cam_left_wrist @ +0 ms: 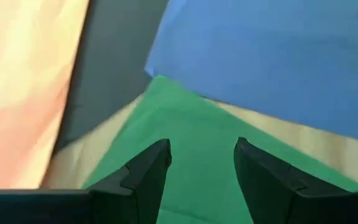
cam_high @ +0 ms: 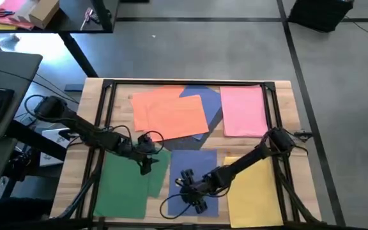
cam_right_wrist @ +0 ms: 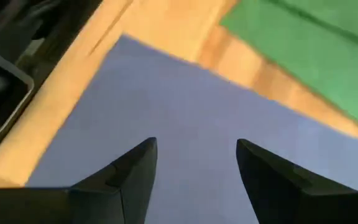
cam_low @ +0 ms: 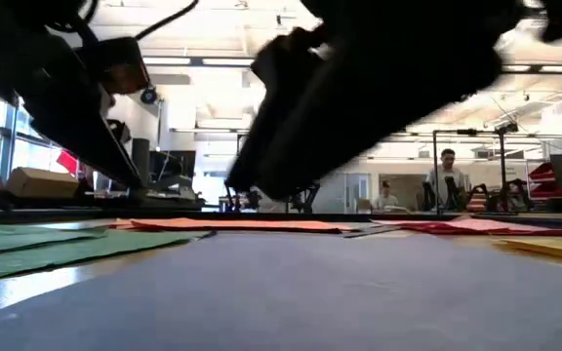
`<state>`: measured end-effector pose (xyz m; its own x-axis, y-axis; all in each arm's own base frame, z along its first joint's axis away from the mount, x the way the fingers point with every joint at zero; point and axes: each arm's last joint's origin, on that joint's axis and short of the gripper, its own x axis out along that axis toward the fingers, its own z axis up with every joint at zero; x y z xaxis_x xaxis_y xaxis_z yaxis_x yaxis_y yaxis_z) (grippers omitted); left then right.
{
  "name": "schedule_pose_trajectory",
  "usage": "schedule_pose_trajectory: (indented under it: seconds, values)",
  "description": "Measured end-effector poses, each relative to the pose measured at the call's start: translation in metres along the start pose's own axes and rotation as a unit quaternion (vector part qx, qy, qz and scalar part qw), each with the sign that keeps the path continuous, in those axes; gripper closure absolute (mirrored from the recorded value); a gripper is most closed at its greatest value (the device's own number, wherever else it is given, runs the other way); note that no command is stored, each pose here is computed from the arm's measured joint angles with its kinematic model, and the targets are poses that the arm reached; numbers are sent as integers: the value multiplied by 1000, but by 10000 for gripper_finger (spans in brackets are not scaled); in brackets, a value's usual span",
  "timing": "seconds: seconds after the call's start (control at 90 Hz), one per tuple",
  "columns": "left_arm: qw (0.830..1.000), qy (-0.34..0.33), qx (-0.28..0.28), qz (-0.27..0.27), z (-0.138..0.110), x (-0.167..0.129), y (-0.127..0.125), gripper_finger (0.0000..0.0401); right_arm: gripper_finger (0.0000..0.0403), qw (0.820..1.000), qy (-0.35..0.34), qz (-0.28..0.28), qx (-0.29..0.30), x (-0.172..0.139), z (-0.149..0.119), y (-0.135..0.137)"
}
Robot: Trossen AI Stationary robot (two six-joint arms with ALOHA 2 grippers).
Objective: Organize paper
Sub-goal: Adjust the green papers on the bottom left of table
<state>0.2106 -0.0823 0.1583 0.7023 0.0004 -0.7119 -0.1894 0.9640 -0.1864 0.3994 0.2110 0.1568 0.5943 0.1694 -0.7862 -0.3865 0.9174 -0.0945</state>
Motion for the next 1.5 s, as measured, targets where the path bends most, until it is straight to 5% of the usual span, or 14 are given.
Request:
schedule_pose_trajectory:
  seconds: [0.267,0.5,0.9,1.067,1.178,1.333,1.5]
  values:
    - [997,55,-40,-32,-19,-42,-10,233,197,971,-39,-229,54,8,9,-76]
    - [985,153,-77,-24,-46,-58,-14,233,197,957,-22,-282,69,63,-7,-126]
    - [972,196,-116,56,-66,-68,-9,233,197,985,-37,-165,37,93,44,-82]
    - [972,201,-111,52,-66,-68,-9,233,197,977,-19,-211,-10,66,66,-79]
    - [971,206,-112,46,-66,-68,-10,233,197,960,43,-273,-44,64,57,-92]
    - [967,223,-116,42,-69,-70,-11,233,197,963,79,-257,-8,86,29,-100]
    - [962,195,-133,138,-72,-73,3,233,197,974,50,-219,24,91,30,-79]
